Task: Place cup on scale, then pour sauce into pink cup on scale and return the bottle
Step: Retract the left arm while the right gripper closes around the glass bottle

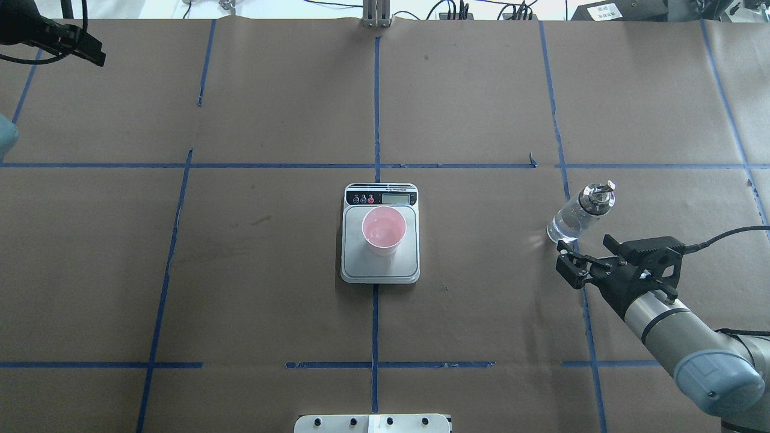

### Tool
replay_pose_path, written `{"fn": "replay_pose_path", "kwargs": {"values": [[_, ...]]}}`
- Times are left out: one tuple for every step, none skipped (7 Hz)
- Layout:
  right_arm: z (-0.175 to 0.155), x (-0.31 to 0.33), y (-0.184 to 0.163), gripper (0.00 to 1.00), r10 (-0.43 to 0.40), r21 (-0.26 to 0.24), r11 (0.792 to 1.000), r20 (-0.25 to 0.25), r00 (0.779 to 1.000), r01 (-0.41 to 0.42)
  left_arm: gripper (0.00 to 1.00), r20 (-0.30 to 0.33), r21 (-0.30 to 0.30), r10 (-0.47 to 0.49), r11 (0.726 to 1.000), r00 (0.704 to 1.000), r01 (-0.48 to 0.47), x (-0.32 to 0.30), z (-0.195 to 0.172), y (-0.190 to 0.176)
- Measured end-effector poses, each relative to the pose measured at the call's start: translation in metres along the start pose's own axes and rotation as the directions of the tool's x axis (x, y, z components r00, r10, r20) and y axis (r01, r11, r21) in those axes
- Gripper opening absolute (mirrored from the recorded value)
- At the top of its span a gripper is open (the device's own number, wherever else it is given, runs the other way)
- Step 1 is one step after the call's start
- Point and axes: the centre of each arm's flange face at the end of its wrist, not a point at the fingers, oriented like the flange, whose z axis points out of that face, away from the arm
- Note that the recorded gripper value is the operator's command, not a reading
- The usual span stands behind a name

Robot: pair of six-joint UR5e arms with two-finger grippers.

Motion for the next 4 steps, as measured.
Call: {"fn": "replay_pose_path", "kwargs": {"values": [[0.005,0.014,0.01,0.99,-0.025,0.04,0.999,0.02,0.999,0.024,0.76,0.003,0.001,0.004,1.0,1.0,-0.004,-0.003,-0.001,0.0],[0.007,0.019,0.015,1.0,-0.055,0.076,0.996,0.02,0.998,0.054,0.76,0.004,0.002,0.006,1.0,1.0,-0.006,-0.005,-0.002,0.0],[0.008,0.017,0.018,1.0,-0.071,0.109,0.992,0.014,0.997,0.069,0.77,0.004,0.003,0.006,1.0,1.0,-0.006,-0.005,-0.003,0.0],[0.012,0.012,0.022,1.0,-0.075,0.129,0.989,0.01,0.997,0.073,0.77,0.005,0.003,0.005,1.0,1.0,-0.005,-0.006,-0.003,0.0]]}}
